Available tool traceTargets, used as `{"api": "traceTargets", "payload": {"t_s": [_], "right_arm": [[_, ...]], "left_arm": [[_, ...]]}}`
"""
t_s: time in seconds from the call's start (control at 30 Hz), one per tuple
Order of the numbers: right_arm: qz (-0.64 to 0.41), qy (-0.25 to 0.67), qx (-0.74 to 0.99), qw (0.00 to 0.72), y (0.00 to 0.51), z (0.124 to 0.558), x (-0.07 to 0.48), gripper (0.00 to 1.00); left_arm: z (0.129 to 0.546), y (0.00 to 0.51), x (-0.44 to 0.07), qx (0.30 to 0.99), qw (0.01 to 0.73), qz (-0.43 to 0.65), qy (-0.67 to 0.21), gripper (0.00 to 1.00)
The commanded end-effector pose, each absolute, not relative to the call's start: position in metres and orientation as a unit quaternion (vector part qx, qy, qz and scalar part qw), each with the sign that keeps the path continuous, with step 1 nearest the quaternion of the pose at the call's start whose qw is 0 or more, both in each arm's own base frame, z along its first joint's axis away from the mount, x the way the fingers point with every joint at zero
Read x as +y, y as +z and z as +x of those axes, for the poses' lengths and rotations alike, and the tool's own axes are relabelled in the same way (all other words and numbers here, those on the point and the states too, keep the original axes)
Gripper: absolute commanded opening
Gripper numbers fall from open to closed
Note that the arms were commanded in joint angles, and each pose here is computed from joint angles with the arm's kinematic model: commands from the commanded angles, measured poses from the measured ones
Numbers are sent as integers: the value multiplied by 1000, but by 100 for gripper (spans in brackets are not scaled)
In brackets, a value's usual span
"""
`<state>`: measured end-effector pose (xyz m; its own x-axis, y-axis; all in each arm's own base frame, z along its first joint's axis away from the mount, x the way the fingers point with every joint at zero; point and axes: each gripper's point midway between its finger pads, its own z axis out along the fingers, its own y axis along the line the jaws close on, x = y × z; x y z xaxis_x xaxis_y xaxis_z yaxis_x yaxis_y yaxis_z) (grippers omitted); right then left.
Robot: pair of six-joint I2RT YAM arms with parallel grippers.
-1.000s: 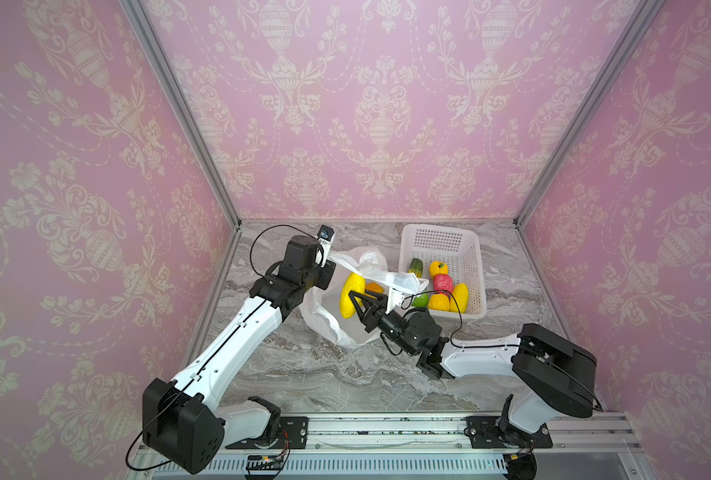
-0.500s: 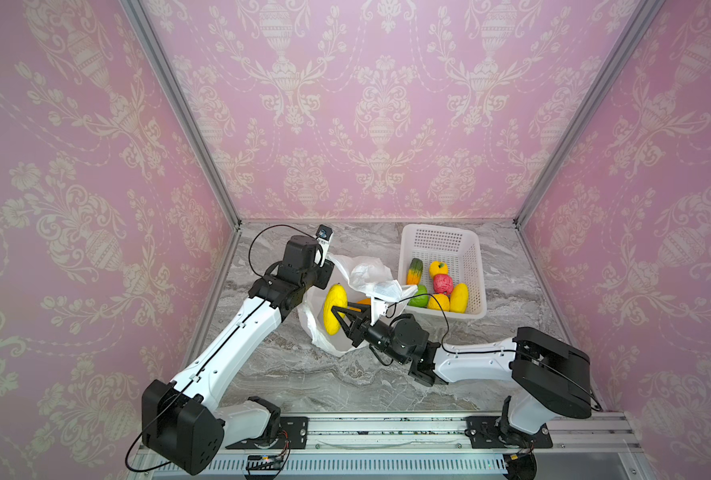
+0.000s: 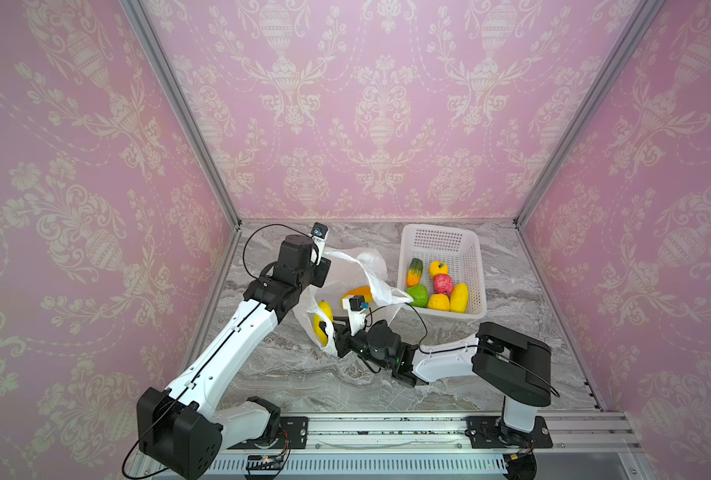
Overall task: Untie the knot of the plastic bag and take out the fruit
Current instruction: 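Lift the yellow fruit up out of the bag with the right gripper, then carry the yellow fruit over the white basket with the right gripper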
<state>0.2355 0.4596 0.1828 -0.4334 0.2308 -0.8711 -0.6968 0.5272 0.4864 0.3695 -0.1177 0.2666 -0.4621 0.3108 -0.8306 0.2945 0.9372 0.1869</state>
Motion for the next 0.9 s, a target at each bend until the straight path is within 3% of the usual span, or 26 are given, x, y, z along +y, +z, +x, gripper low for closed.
{"api": "traceTargets", "payload": {"t_s": [0.0,0.4,0.63,0.87], "right_arm": [[-186,445,690,540,214,229,462,30],[-234,421,653,584,289,195,415,31],[-178,359,657,639,319,204,349,30],[-53,288,643,708,342,215,244,31]], "left_arm": [[371,267,-118,856,485,178,3,3],[372,262,-120,860,477,180,-2,3],[371,264,-121,860,478,180,-4,3],[371,264,-121,859,479,180,-4,3]]}}
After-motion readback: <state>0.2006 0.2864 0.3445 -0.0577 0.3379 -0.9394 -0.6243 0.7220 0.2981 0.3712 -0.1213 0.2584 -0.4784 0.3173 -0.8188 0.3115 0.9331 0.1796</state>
